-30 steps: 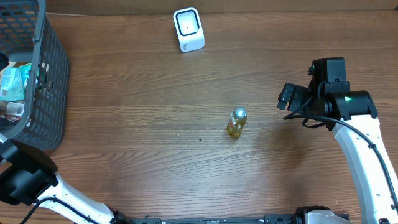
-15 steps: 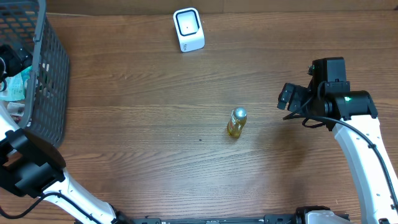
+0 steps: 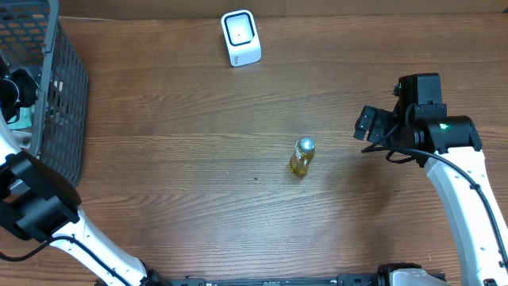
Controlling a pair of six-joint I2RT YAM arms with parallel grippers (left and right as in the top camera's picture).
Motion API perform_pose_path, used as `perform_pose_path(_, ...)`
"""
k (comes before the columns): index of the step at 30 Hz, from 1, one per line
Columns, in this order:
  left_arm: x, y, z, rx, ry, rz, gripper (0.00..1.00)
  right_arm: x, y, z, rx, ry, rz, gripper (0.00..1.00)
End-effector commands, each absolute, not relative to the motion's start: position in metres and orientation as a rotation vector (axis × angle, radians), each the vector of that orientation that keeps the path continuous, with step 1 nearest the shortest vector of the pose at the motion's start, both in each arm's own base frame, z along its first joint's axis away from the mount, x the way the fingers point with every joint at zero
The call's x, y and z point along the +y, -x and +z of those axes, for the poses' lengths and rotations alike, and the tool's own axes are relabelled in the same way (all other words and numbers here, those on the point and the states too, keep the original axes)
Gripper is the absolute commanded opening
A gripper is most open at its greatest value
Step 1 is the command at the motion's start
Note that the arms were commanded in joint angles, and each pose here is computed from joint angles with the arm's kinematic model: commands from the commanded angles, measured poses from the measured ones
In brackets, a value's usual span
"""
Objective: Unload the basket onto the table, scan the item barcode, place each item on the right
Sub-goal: 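Move the left gripper back over the grey basket and lower in, then grasp the green-capped jar in the basket with the left gripper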
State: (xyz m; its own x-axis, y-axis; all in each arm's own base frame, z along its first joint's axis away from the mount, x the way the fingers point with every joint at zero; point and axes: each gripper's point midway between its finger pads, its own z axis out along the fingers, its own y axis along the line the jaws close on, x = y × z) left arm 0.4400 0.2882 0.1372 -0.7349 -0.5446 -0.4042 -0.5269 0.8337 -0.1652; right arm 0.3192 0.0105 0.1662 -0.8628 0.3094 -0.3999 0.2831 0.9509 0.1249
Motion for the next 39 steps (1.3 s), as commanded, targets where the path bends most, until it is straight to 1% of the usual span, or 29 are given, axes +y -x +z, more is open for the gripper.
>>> perform_pose_path(1,0.290,-0.439,0.117,2.615,0.785,-0.058,1.00,0.008,-0.324,0.176,2.649,-0.420,0.078,1.00)
perform_pose_path(7,0.289,-0.438,0.090,2.664,0.796,-0.085,1.00,0.008,-0.323,0.176,2.650,-0.420,0.078,1.00)
perform_pose_path(14,0.289,-0.440,0.087,2.664,0.793,-0.090,1.00,0.008,-0.324,0.176,2.649,-0.420,0.078,1.00)
perform_pose_path(17,0.288,-0.438,0.086,2.676,0.777,-0.089,0.95,0.008,-0.324,0.176,2.649,-0.420,0.078,1.00)
perform_pose_path(20,0.288,-0.438,0.085,2.678,0.778,-0.089,0.95,0.008,-0.324,0.176,2.649,-0.420,0.078,1.00)
perform_pose_path(24,0.288,-0.439,0.086,2.675,0.775,-0.086,0.91,0.008,-0.324,0.176,2.649,-0.420,0.078,1.00)
perform_pose_path(26,0.288,-0.439,0.086,2.675,0.770,-0.085,0.84,0.008,-0.324,0.176,2.649,-0.420,0.078,1.00)
perform_pose_path(27,0.288,-0.439,0.086,2.675,0.769,-0.085,0.83,0.008,-0.324,0.176,2.649,-0.420,0.078,1.00)
perform_pose_path(31,0.289,-0.439,0.085,2.677,0.771,-0.080,0.85,0.008,-0.324,0.176,2.649,-0.420,0.078,1.00)
perform_pose_path(39,0.293,-0.436,0.085,2.683,0.779,-0.041,0.83,0.008,-0.324,0.176,2.649,-0.420,0.078,1.00)
